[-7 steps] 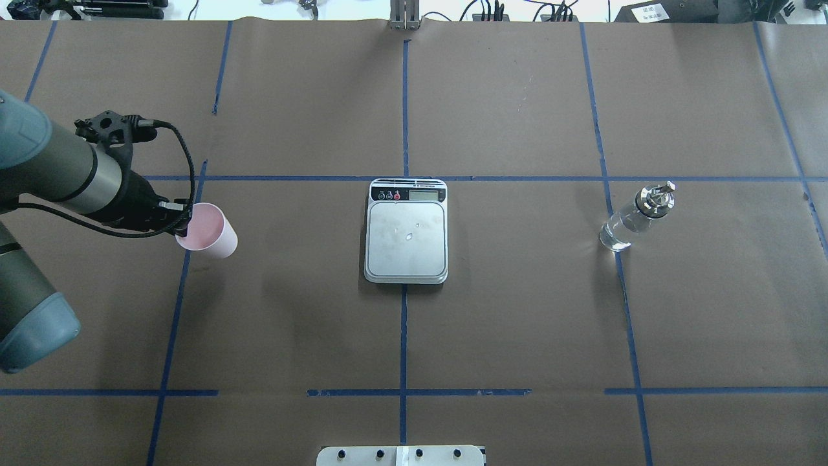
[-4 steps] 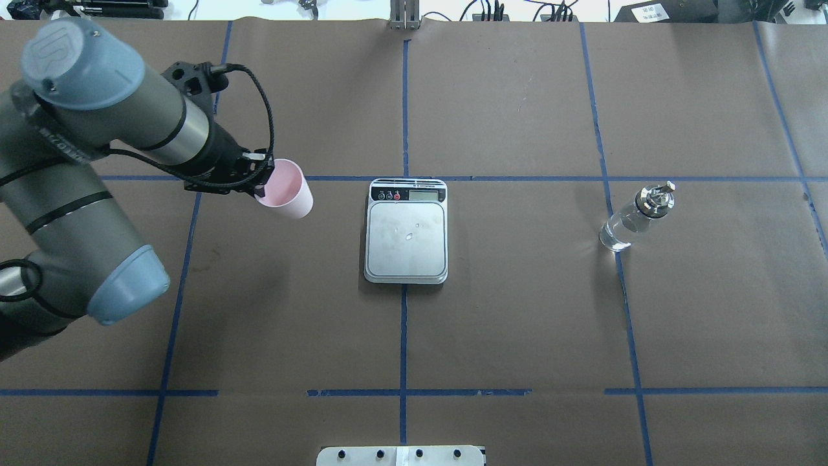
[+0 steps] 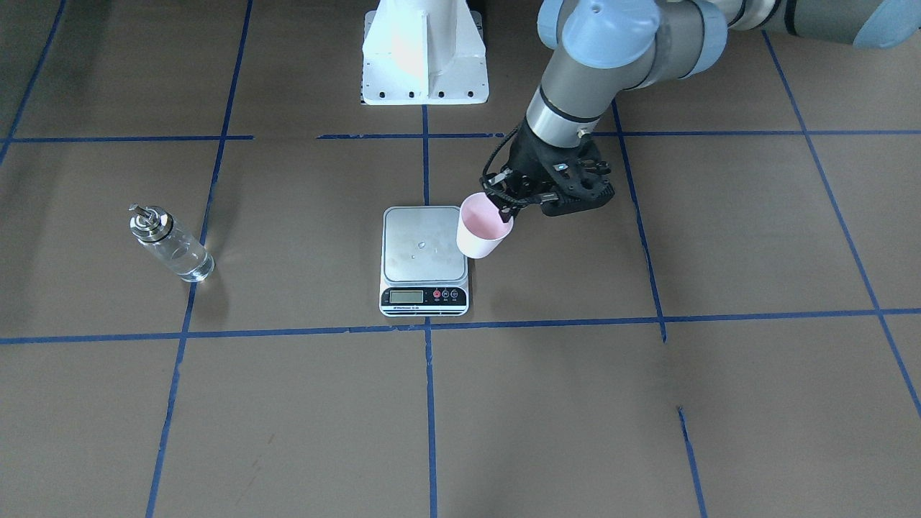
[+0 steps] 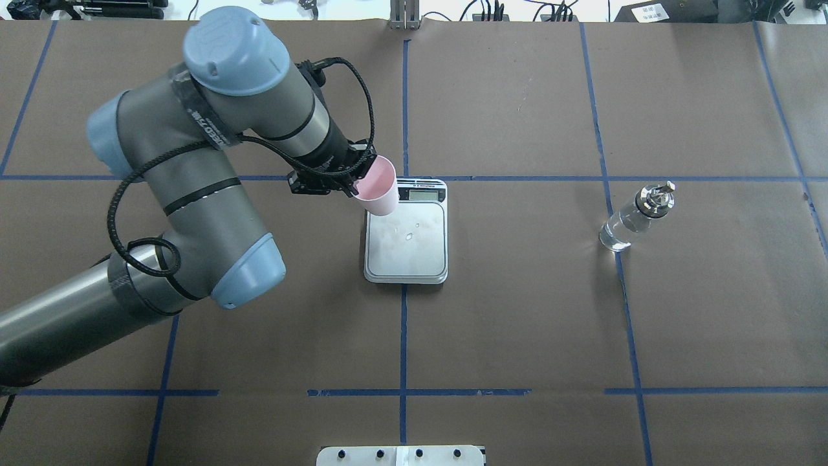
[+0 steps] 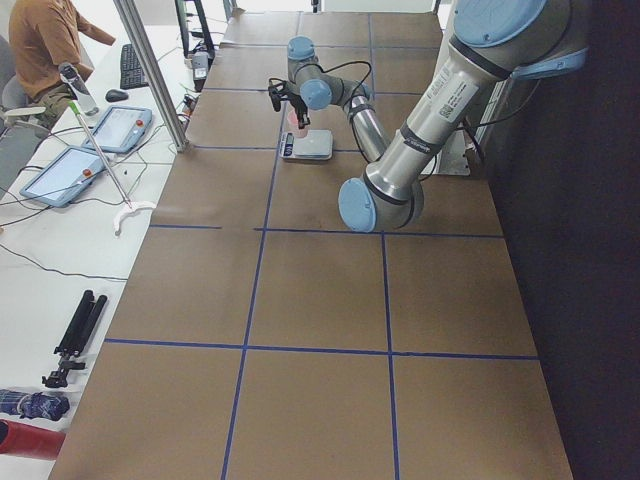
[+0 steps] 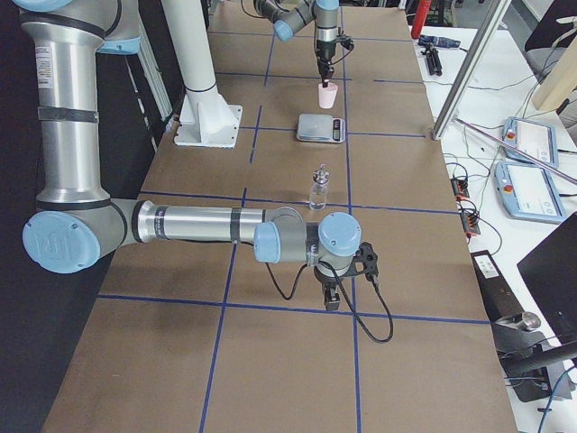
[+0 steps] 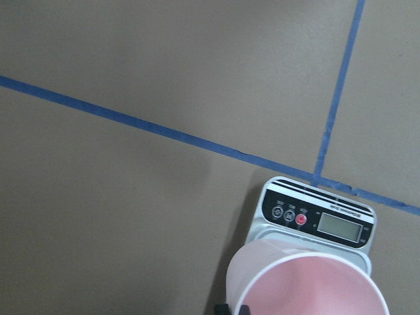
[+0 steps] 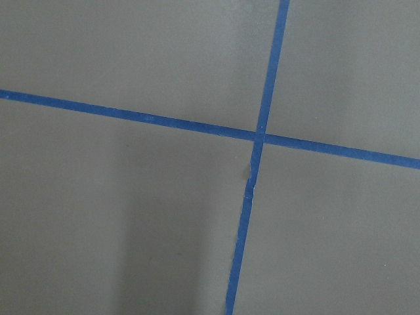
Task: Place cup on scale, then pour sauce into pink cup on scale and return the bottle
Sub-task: 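Lift the pink cup with the left gripper and carry it over the scale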
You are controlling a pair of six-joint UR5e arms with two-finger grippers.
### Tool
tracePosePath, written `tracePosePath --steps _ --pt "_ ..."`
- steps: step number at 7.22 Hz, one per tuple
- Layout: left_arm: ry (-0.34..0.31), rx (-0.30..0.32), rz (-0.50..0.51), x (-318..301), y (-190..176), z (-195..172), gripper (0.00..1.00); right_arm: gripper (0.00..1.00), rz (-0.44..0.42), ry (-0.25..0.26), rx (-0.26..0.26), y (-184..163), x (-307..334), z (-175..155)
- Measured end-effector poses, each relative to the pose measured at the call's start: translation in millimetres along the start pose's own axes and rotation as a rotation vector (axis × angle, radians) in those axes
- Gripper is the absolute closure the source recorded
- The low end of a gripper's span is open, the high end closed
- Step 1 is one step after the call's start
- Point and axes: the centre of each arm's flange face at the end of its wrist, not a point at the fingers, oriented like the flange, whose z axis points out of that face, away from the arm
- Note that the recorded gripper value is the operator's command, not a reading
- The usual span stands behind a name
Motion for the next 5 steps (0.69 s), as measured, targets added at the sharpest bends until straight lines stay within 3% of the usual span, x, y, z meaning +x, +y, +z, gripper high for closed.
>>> tracePosePath --steps 2,5 --pt "-0.036 0.000 -0.002 11.6 28.2 34.6 1.00 0.00 0.000 0.000 0.000 0.0 0.0 0.0" --pt "-0.046 0.000 0.006 16.1 38.6 44.4 1.00 0.00 0.000 -0.001 0.000 0.0 0.0 0.1"
